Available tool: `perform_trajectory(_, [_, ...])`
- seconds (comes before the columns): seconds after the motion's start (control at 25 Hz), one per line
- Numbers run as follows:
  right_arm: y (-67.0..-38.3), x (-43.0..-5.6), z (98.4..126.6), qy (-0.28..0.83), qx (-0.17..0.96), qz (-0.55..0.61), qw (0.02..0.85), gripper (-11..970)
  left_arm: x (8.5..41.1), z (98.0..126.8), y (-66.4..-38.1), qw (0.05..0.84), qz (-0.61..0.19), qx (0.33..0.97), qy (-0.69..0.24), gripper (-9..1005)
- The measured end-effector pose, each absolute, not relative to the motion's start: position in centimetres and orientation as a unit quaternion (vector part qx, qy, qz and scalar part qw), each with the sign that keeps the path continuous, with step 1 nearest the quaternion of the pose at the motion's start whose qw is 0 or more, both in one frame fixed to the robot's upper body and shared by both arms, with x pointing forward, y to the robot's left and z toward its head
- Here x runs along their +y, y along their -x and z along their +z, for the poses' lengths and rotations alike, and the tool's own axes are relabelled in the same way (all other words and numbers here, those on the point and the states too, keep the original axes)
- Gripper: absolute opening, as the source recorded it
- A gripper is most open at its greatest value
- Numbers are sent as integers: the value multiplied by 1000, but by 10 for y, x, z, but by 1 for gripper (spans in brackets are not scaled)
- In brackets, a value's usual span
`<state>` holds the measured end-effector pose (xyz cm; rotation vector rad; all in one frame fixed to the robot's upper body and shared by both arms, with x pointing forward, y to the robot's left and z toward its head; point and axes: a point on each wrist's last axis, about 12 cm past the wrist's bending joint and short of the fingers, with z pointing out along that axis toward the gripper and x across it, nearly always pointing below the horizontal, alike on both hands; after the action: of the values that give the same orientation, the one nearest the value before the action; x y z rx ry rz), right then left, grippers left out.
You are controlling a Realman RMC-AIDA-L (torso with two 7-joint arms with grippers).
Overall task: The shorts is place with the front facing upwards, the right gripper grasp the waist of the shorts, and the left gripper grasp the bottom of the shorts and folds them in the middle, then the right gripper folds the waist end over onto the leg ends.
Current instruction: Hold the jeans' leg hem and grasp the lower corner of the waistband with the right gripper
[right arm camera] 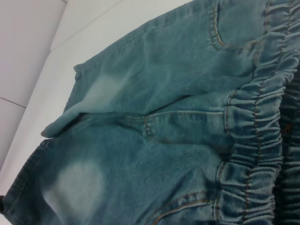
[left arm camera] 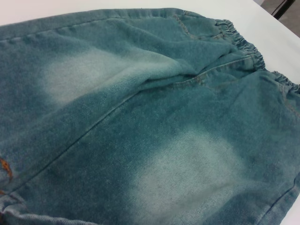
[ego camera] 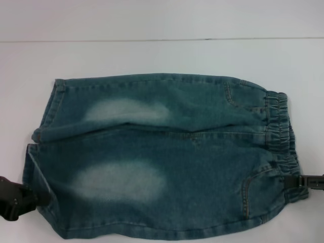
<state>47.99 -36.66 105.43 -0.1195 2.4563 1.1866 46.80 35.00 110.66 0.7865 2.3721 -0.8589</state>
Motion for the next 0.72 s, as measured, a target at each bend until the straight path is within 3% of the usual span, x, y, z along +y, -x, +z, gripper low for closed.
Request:
perform_trajectory(0.6, [-480,-364,1058,60,875,436,199,825,347,1103,-469,242,-321,869,-289,71])
perform_trajectory(0.72, [-479,-365,1058,68,875,433,205,757,347,1103,-469,244,-322,868,-289,74])
